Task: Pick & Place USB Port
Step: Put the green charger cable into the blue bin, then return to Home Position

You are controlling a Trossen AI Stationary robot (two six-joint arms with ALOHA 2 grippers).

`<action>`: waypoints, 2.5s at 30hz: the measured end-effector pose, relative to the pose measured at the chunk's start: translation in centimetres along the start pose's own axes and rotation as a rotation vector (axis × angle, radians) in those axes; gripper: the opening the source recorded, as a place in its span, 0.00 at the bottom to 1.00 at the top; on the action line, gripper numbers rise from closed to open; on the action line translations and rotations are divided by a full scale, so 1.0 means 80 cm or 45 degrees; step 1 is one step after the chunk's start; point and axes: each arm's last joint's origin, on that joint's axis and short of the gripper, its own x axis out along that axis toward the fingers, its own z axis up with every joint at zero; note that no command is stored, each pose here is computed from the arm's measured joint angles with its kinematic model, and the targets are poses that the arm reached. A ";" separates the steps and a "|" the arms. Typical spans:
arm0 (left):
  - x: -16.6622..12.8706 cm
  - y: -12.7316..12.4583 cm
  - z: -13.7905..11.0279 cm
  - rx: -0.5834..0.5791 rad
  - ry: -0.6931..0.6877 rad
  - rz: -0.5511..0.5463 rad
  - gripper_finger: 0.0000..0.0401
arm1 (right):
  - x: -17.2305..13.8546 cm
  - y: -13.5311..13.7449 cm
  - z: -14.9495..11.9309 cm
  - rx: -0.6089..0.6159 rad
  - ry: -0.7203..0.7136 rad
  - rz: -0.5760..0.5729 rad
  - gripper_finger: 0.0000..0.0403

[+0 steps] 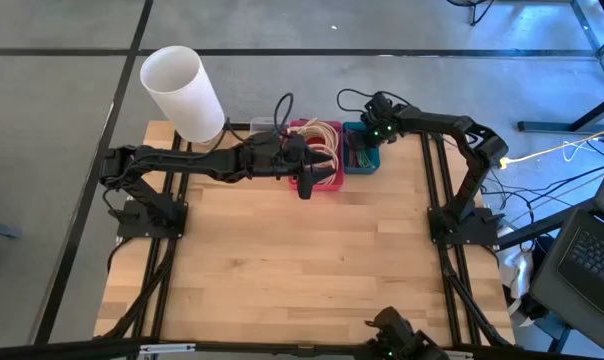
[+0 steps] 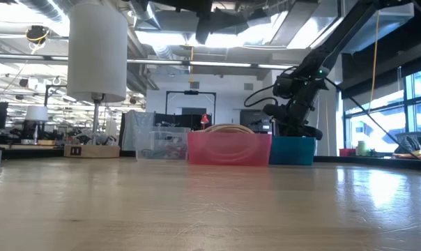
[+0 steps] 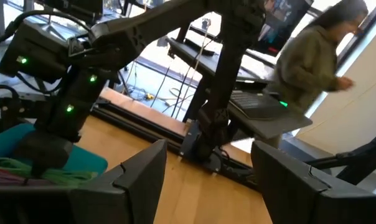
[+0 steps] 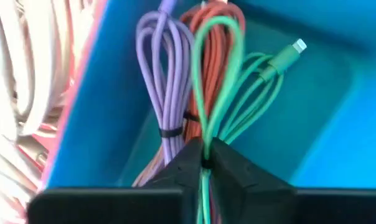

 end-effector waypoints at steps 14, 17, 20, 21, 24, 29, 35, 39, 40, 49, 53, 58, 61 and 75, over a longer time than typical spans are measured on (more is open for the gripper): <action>0.000 0.000 0.001 0.030 -0.009 -0.004 0.57 | -0.033 0.026 0.032 -0.098 -0.038 0.041 0.55; 0.000 0.000 0.001 0.059 -0.010 -0.004 0.57 | -0.050 0.040 0.032 -0.163 -0.072 0.056 0.57; 0.000 0.000 0.001 0.123 -0.017 0.006 0.57 | -0.081 0.060 0.028 -0.231 -0.178 0.082 0.56; 0.000 0.000 0.002 0.151 -0.022 0.005 0.57 | -0.094 0.066 0.025 -0.259 -0.218 0.086 0.55; 0.000 -0.001 0.003 0.230 -0.038 0.000 0.57 | -0.139 0.081 0.014 -0.322 -0.346 0.095 0.53; -0.010 -0.003 0.016 0.248 -0.085 -0.008 0.57 | -0.231 0.096 -0.020 -0.385 -0.604 0.158 0.50; -0.050 -0.010 0.051 0.303 -0.147 -0.042 0.57 | -0.323 0.108 -0.083 -0.486 -0.846 0.349 0.48; -0.100 -0.014 0.069 0.350 -0.059 -0.008 0.57 | -0.366 0.110 -0.133 -0.618 -0.905 0.515 0.48; -0.114 -0.014 0.072 0.359 -0.037 0.017 0.57 | -0.373 0.109 -0.146 -0.645 -0.903 0.542 0.48; -0.231 -0.028 0.088 0.322 0.011 0.209 0.57 | -0.413 0.078 -0.231 -0.725 -0.923 0.702 0.48; -0.270 -0.033 0.087 0.274 -0.004 0.268 0.57 | -0.423 0.061 -0.258 -0.729 -1.038 0.812 0.45; -0.303 -0.035 0.084 0.209 -0.013 0.321 0.57 | -0.411 0.041 -0.284 -0.723 -1.108 0.981 0.37; -0.319 -0.033 0.077 0.172 0.015 0.393 0.57 | -0.392 0.032 -0.293 -0.689 -1.108 1.042 0.31; -0.306 0.002 -0.034 -0.003 0.181 0.498 0.30 | -0.305 0.018 -0.298 -0.655 -1.128 1.319 0.02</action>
